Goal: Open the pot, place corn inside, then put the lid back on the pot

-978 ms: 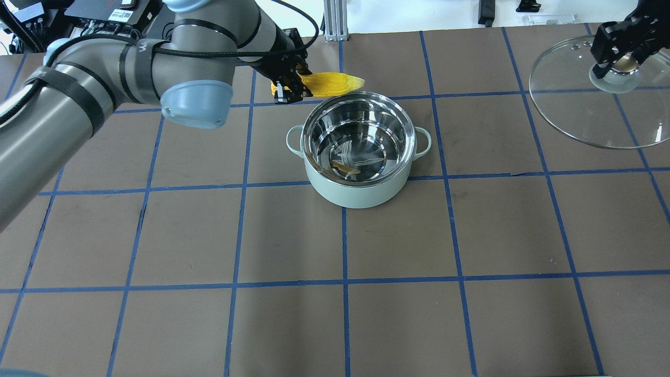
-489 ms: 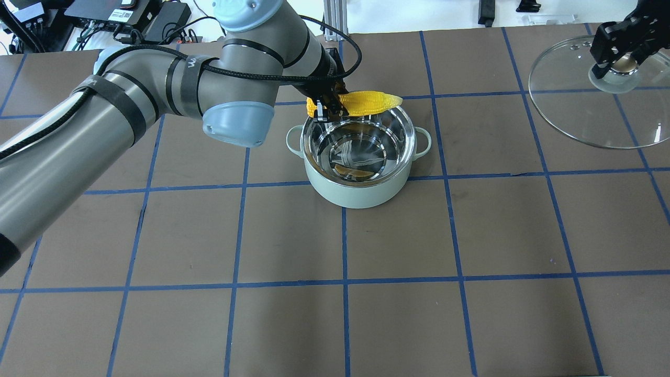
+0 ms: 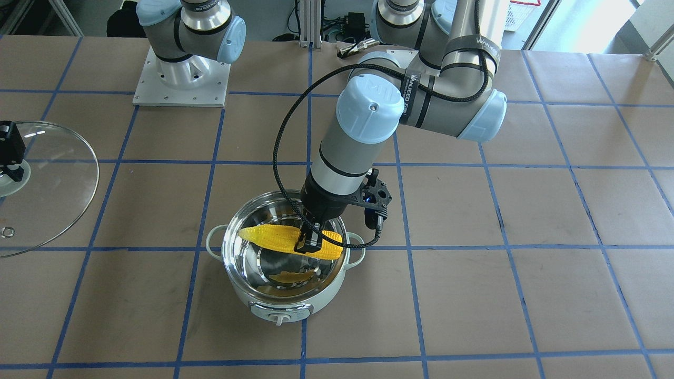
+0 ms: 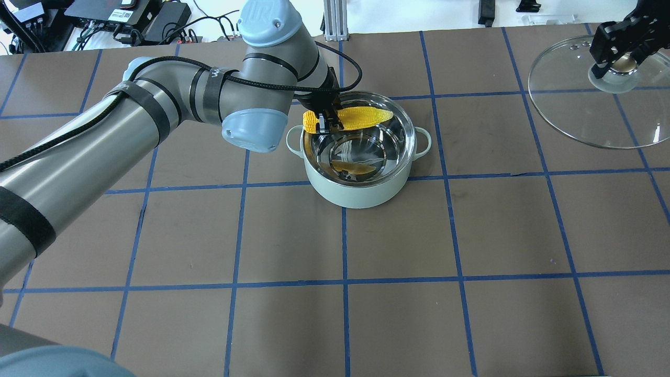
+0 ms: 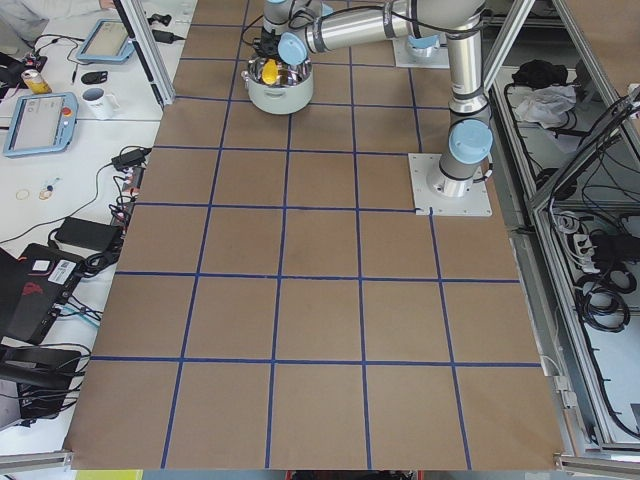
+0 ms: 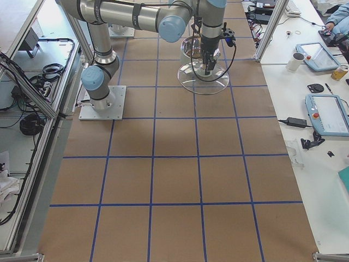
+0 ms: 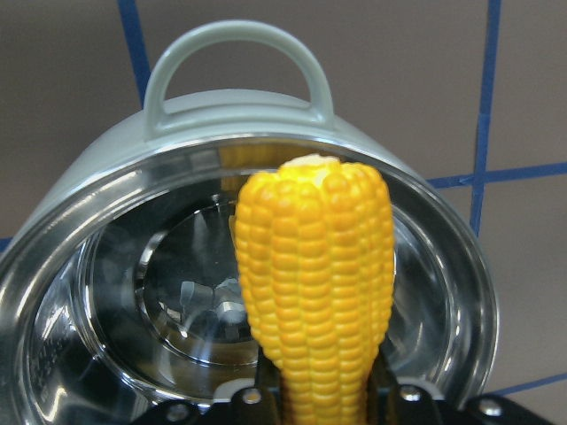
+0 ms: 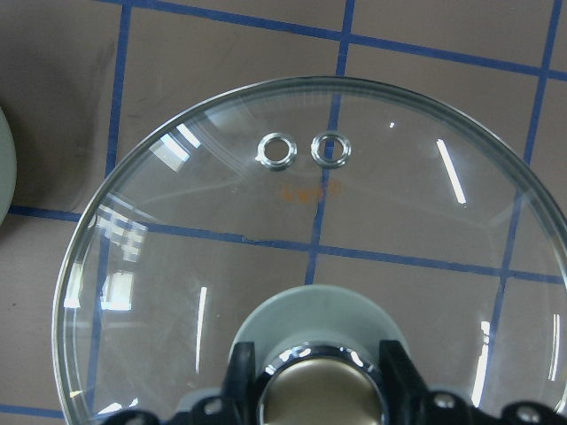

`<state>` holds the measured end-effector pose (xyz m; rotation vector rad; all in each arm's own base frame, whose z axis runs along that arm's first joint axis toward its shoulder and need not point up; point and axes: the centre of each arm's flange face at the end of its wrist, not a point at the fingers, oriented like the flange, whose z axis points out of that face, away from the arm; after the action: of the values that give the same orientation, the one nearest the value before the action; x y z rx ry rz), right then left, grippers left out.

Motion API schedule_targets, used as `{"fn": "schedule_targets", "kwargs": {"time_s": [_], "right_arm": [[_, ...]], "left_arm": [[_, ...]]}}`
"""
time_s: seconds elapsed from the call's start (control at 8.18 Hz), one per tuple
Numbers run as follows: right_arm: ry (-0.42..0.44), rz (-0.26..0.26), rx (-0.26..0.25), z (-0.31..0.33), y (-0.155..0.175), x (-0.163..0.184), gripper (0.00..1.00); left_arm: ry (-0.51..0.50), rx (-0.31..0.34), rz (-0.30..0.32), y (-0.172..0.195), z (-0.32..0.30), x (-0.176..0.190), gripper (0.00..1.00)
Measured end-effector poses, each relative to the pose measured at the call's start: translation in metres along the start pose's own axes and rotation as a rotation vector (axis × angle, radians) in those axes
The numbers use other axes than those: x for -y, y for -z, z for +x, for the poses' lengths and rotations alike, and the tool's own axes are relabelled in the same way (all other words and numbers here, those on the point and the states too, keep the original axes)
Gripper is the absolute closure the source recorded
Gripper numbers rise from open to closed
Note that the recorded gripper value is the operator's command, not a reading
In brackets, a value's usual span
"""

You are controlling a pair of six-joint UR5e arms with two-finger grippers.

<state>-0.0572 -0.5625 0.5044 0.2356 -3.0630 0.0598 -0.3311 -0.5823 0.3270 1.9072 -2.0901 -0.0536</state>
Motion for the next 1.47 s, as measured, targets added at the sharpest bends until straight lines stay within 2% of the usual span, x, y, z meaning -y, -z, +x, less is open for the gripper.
{"fn": "schedule_targets", "kwargs": {"time_s": [0.37, 0.61, 0.73, 0.86, 0.98, 1.1, 1.34, 1.47], "right_arm": [[-0.002, 0.001, 0.001, 0.0, 0.0, 0.0, 0.81], [-0.003, 0.001, 0.003, 0.0, 0.0, 0.0, 0.81], [-0.003, 0.001, 0.003, 0.0, 0.0, 0.0, 0.81], [-0.003, 0.001, 0.003, 0.0, 0.0, 0.0, 0.81], [-0.002, 0.0, 0.002, 0.0, 0.0, 0.0, 0.81], [-0.002, 0.0, 0.002, 0.0, 0.0, 0.0, 0.81], [-0.003, -0.001, 0.002, 0.0, 0.0, 0.0, 0.8], [-0.002, -0.001, 0.003, 0.0, -0.001, 0.0, 0.8]], "left_arm": [[0.06, 0.0, 0.002, 0.003, -0.005, -0.011, 1.0], [0.064, 0.02, 0.005, -0.008, -0.009, -0.015, 0.96], [0.064, 0.033, 0.008, -0.017, -0.01, -0.016, 0.83], [0.064, 0.042, 0.011, -0.022, -0.011, -0.016, 0.24], [0.063, 0.044, 0.013, -0.023, -0.011, -0.016, 0.16], [0.06, 0.033, 0.02, -0.02, -0.01, -0.016, 0.13], [0.052, 0.018, 0.031, -0.017, -0.009, -0.016, 0.0], [0.049, 0.016, 0.031, -0.016, -0.009, -0.016, 0.0]]}}
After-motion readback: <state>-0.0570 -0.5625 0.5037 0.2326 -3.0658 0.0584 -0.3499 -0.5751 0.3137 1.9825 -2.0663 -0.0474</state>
